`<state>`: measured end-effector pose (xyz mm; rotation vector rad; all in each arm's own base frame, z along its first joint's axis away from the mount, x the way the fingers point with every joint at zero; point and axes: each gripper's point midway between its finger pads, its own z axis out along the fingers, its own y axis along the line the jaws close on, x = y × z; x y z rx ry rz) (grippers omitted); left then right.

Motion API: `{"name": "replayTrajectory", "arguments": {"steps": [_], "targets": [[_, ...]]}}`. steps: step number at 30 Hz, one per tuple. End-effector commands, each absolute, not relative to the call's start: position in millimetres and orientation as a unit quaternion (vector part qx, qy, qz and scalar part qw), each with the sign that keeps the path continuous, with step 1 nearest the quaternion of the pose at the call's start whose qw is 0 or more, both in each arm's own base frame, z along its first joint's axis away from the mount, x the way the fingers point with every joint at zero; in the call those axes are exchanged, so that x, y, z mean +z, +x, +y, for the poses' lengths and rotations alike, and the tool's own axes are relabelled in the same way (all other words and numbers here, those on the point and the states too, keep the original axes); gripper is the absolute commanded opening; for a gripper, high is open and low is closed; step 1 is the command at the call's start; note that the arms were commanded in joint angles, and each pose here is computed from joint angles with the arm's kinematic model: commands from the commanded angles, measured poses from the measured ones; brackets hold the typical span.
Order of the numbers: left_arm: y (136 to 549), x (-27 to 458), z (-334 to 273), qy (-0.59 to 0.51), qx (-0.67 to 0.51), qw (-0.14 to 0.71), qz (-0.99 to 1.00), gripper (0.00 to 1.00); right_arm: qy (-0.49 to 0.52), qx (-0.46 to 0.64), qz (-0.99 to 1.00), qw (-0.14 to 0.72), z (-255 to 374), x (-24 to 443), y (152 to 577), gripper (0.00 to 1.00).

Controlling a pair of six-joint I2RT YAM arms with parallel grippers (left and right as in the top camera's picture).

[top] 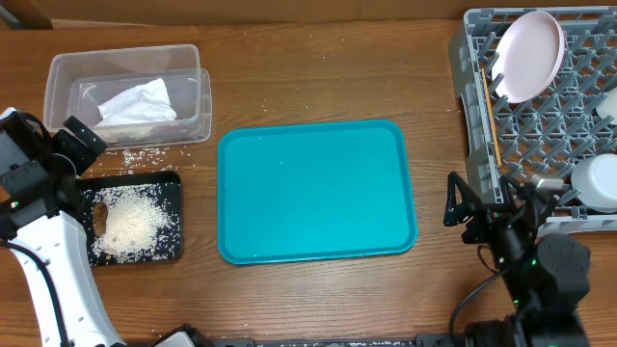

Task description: Sort waste into correct bins and load items into the dishwasher

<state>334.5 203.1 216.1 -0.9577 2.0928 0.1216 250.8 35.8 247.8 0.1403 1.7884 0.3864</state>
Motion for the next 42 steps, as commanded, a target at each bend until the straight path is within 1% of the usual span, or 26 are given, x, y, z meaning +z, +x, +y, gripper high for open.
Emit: {"name": "replayTrajectory", "arguments": {"steps": [1, 8, 13, 20, 27, 30, 35, 40, 42], "targets": [[333, 226, 203, -0.382, 0.051, 0.418, 0.823, 1.0, 0.04, 0.174, 0.747, 0.64, 38, 236, 252, 1.0], [333, 226, 203, -0.382, 0.051, 0.418, 0.823, 1.0, 0.029, 0.177, 0.692, 0.699, 37, 225, 252, 1.0], [333, 226, 203, -0.382, 0.051, 0.418, 0.823, 1.0, 0.015, 0.169, 0.66, 0.732, 36, 226, 245, 1.0], [333, 226, 203, -0.382, 0.051, 0.418, 0.823, 1.0, 0.025, 0.148, 0.63, 0.762, 23, 237, 236, 1.0], [333, 226, 203, -0.382, 0.051, 0.418, 0.823, 1.0, 0.021, 0.125, 0.632, 0.765, 18, 232, 238, 1.0], [333, 226, 203, -0.382, 0.051, 0.418, 0.823, 1.0, 0.022, 0.118, 0.645, 0.755, 16, 217, 242, 1.0], [333, 226, 203, -0.382, 0.051, 0.418, 0.823, 1.0, 0.024, 0.105, 0.658, 0.746, 13, 209, 243, 1.0], [333, 226, 203, -0.382, 0.051, 0.418, 0.823, 1.0, 0.045, 0.093, 0.713, 0.694, 8, 170, 246, 1.0], [333, 226, 203, -0.382, 0.051, 0.418, 0.823, 1.0, 0.048, 0.089, 0.711, 0.696, 6, 172, 246, 1.0]]}}
